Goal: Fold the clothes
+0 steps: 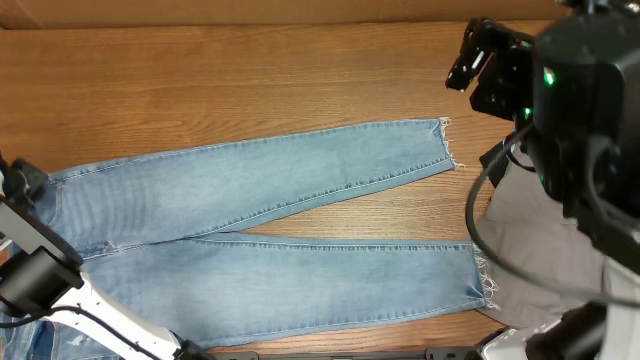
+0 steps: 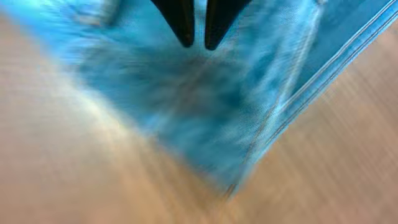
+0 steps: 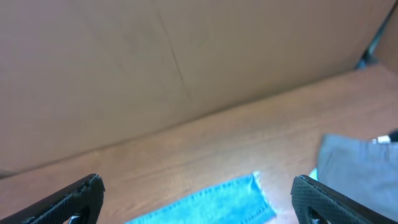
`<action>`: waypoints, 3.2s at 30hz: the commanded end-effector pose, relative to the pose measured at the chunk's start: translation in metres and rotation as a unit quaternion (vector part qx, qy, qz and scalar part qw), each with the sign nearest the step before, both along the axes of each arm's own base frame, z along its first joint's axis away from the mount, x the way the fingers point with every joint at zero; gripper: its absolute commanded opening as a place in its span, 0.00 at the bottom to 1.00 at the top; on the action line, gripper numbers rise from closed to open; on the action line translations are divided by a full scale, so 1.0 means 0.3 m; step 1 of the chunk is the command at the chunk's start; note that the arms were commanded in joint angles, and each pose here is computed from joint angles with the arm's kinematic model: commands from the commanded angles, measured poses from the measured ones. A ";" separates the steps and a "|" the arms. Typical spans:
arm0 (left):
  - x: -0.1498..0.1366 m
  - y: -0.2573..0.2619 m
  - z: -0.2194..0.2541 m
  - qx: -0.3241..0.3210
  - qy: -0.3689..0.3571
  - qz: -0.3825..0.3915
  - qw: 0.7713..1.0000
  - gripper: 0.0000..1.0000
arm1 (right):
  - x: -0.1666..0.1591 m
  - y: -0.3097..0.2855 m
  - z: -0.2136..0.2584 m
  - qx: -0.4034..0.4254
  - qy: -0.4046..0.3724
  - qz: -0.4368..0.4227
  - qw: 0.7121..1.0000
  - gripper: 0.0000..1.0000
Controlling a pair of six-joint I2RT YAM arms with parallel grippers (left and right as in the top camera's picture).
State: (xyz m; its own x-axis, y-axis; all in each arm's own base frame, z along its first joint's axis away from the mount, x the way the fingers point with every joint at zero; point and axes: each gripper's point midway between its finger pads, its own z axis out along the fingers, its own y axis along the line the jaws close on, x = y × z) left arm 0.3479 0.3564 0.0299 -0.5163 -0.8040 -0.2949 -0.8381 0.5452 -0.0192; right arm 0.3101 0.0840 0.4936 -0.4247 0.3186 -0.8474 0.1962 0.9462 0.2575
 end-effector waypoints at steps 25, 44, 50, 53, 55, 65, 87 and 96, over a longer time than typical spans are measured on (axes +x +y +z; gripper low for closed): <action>0.180 -0.973 0.703 -0.010 -0.101 -0.390 0.915 0.71 | 0.536 -0.143 -1.126 0.007 0.415 0.042 0.909 0.69; 0.156 -0.999 0.688 -0.023 -0.086 -0.394 0.915 0.75 | 0.578 -0.220 -1.625 0.101 0.471 0.203 0.853 0.64; 0.160 -1.006 0.689 -0.022 -0.087 -0.395 0.914 0.76 | 0.555 -0.194 -1.680 0.104 0.481 0.212 0.844 0.52; 0.161 -1.006 0.689 -0.022 -0.087 -0.396 0.914 0.76 | 0.553 -0.194 -1.706 0.104 0.479 0.212 0.845 0.39; 0.163 -1.006 0.690 -0.021 -0.089 -0.396 0.914 0.76 | 0.580 -0.192 -1.707 0.102 0.464 0.215 0.853 0.24; 0.151 -1.009 0.684 -0.026 -0.082 -0.395 0.914 0.78 | 0.788 -0.387 -1.661 0.110 0.371 0.075 0.919 0.04; 0.055 -0.845 0.652 0.037 0.001 -0.281 0.959 0.83 | 0.821 -0.537 -1.211 0.197 0.239 0.076 0.948 0.47; 0.058 -0.686 0.562 0.015 0.010 -0.215 0.977 0.30 | 0.674 -0.381 -0.762 0.195 0.160 0.155 0.955 0.46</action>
